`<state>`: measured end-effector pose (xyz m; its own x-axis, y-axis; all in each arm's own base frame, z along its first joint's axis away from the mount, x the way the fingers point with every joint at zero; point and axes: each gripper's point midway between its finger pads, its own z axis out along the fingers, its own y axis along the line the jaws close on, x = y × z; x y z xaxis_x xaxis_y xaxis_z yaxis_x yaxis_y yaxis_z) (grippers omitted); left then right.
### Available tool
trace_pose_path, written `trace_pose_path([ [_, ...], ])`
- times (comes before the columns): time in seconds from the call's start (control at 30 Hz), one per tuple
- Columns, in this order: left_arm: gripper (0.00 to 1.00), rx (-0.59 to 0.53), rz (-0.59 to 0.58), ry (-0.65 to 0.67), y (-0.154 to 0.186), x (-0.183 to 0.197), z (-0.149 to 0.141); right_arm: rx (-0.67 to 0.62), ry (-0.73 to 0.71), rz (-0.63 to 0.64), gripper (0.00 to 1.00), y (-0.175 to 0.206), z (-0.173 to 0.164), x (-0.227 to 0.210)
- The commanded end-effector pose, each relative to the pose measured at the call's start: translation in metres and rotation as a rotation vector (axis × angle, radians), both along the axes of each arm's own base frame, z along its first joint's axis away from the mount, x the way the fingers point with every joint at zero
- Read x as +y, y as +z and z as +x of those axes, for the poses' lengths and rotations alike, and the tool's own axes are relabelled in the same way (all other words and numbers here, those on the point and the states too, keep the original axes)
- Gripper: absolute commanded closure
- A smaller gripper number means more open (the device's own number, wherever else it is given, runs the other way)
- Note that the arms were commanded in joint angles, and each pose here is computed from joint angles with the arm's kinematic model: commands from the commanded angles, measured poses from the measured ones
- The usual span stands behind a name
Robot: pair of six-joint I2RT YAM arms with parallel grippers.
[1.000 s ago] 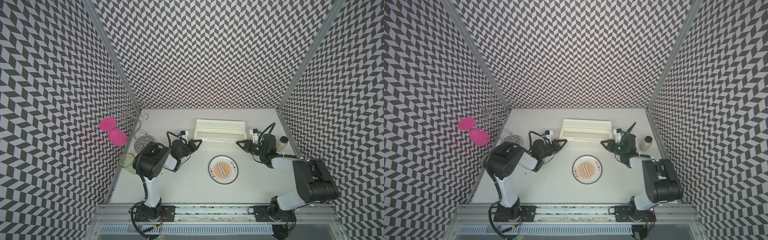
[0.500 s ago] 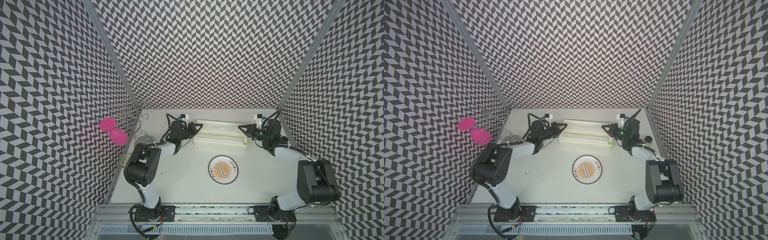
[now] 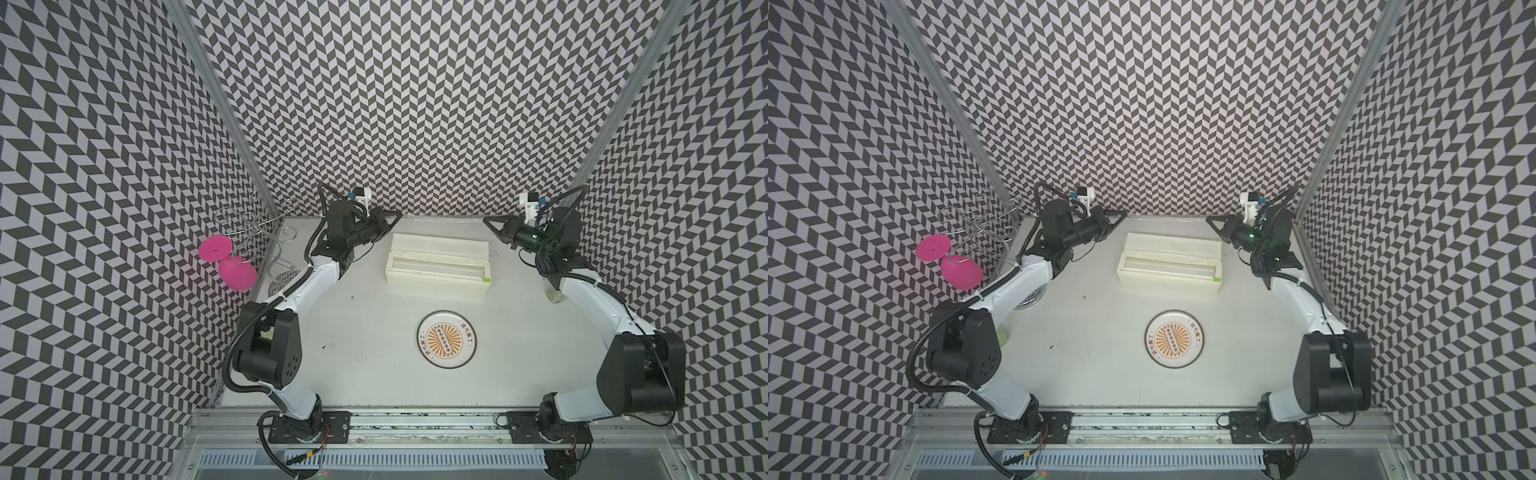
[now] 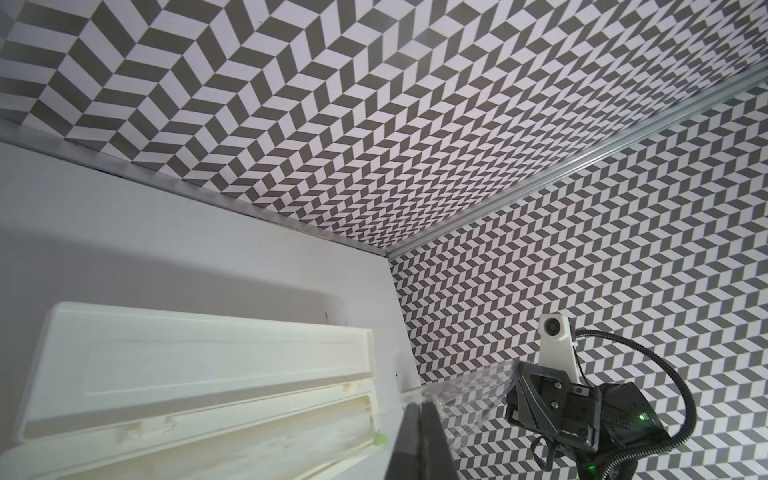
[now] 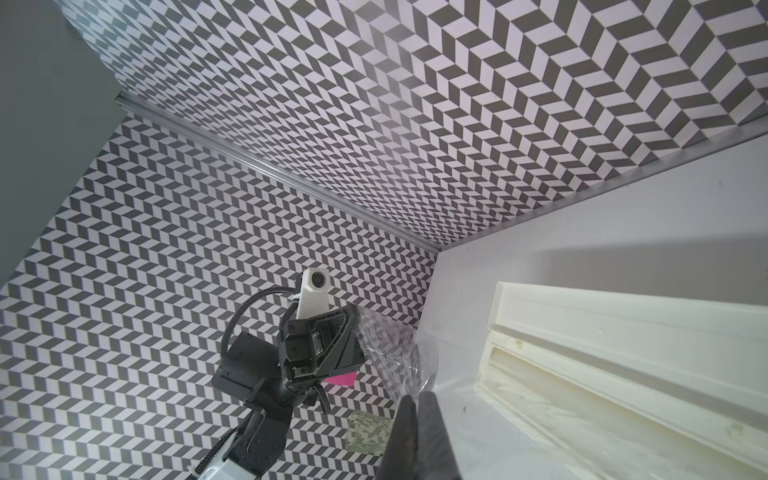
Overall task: Wrap the plate with plastic wrap
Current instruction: Pull the plastic wrap from the plastic wrap cutting box, then cover the plate with plastic wrap.
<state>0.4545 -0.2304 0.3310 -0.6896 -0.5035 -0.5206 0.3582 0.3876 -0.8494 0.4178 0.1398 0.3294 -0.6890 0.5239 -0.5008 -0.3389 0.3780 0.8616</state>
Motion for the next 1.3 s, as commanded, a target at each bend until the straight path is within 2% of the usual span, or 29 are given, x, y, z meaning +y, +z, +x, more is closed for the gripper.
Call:
trace_pose_path([
  [0.0,1.00,-0.096,-0.003,-0.001,0.034,0.012,-0.026,-0.084,0.017,-0.006,1.00,0.024,-0.037,-0.001],
  [0.1,1.00,-0.078,0.000,-0.037,0.025,0.011,-0.052,-0.056,0.024,-0.039,1.00,0.013,-0.063,-0.002],
  [0.2,1.00,-0.047,0.019,-0.076,0.007,0.008,-0.083,0.029,0.030,-0.101,1.00,-0.015,-0.090,-0.003],
  [0.43,1.00,0.072,0.058,-0.144,-0.054,0.000,-0.151,0.245,-0.005,-0.307,1.00,-0.091,-0.151,-0.015],
  [0.6,1.00,0.156,0.137,-0.182,-0.099,-0.010,-0.192,0.412,-0.088,-0.457,1.00,-0.138,-0.185,-0.040],
  [0.7,1.00,0.199,0.190,-0.198,-0.126,-0.010,-0.214,0.516,-0.099,-0.506,1.00,-0.164,-0.208,-0.047],
  [0.93,1.00,0.291,0.287,-0.242,-0.179,-0.011,-0.251,0.700,-0.102,-0.653,1.00,-0.213,-0.252,-0.060],
  [1.07,1.00,0.354,0.339,-0.241,-0.208,-0.005,-0.262,0.783,-0.099,-0.662,1.00,-0.228,-0.266,-0.045],
  [1.27,1.00,0.403,0.382,-0.260,-0.230,-0.005,-0.271,0.923,-0.136,-0.652,1.00,-0.253,-0.287,-0.028],
])
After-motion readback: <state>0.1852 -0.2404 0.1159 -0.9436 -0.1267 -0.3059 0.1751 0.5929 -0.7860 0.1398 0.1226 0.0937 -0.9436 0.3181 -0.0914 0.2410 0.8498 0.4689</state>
